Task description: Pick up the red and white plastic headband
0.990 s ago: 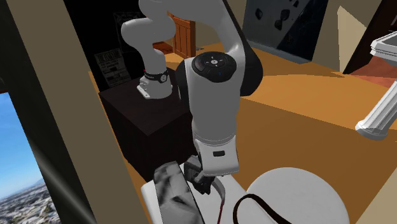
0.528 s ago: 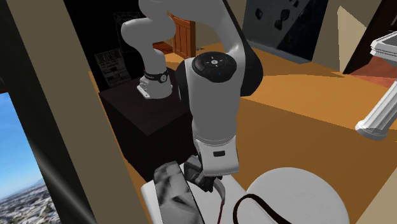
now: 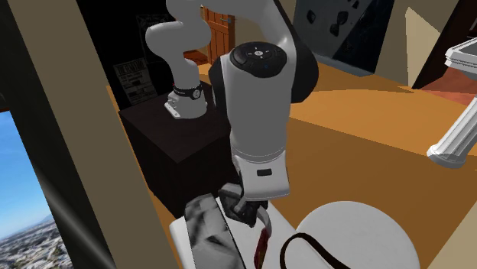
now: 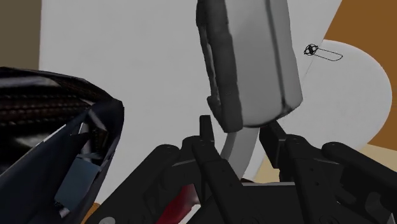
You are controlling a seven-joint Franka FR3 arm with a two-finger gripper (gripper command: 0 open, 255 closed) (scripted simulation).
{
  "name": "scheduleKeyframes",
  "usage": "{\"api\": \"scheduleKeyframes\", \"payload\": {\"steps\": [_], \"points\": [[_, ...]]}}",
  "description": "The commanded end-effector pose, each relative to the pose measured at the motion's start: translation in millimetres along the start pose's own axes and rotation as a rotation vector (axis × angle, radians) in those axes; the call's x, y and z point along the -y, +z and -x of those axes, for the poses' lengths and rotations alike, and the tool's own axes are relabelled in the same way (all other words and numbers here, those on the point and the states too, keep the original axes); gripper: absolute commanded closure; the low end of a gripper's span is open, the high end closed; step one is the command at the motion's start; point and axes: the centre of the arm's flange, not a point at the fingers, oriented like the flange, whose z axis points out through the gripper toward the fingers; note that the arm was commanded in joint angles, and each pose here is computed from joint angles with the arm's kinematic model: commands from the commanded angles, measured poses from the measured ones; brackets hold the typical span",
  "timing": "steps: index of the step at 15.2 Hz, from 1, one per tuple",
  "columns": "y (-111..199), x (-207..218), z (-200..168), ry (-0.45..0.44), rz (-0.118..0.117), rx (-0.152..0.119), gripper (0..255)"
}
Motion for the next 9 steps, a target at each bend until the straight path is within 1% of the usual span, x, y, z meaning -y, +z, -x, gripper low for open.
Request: {"api": "scheduleKeyframes", "payload": {"steps": [1,9], "points": [[-10,0,-1,0.000,0.000,0.000,255],[-52,3,-1,0.000,0.000,0.000,255]]}}
